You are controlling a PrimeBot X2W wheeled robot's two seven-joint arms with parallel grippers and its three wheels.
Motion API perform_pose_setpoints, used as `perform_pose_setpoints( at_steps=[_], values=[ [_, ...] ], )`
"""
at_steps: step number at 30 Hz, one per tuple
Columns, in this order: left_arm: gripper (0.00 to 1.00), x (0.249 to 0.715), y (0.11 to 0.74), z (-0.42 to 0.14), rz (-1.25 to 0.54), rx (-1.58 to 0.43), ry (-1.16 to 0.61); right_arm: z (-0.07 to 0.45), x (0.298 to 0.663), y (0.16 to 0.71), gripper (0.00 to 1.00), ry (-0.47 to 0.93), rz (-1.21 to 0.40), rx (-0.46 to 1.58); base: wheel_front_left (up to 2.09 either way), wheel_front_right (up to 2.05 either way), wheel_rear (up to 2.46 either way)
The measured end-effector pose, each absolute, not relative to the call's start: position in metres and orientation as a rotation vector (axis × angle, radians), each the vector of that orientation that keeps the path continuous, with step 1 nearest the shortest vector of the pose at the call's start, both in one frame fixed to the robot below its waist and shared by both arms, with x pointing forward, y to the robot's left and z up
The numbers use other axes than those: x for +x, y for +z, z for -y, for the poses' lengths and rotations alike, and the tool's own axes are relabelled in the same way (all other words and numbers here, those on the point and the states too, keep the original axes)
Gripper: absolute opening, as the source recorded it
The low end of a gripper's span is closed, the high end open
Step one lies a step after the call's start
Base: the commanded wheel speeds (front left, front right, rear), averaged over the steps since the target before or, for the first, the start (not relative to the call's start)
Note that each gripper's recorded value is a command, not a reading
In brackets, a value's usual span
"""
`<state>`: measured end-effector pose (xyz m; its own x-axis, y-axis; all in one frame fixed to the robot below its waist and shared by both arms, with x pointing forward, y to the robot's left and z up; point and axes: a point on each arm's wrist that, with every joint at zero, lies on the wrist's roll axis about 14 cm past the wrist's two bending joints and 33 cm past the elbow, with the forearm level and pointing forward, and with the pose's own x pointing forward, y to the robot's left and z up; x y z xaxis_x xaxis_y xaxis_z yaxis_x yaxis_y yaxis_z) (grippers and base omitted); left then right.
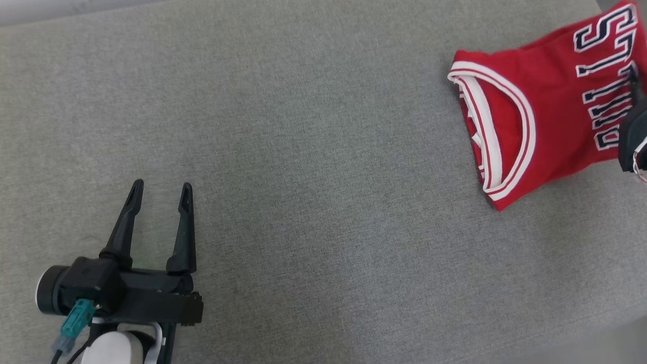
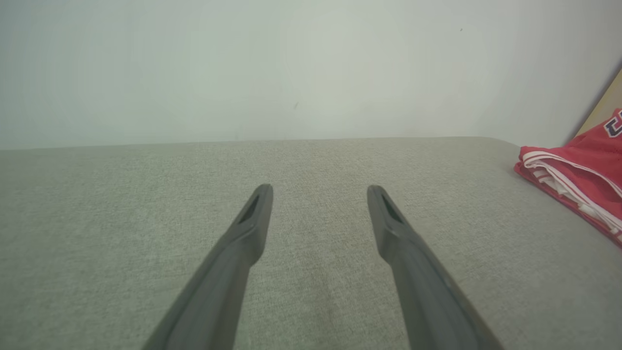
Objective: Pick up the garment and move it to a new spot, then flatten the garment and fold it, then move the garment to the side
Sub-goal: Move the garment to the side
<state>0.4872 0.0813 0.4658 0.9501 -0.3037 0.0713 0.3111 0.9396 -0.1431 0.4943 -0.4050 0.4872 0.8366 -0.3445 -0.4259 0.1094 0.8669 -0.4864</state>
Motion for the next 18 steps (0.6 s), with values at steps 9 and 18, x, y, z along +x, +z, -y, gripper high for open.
perform_pose_setpoints(
  at_steps=[9, 18],
  values=[
    [1.0, 0.462, 0.488, -0.102, 0.073, -0.155, -0.251, 0.369, 0.484, 0.504, 1.0, -0.175, -0.397, -0.462, 0.0, 0.0, 0.0],
    [1.0, 0.413, 0.5, -0.143, 0.072, -0.132, -0.136, 0.289, 0.463, 0.528, 1.0, -0.017, -0.163, -0.288, 0.0, 0.0, 0.0]
  ],
)
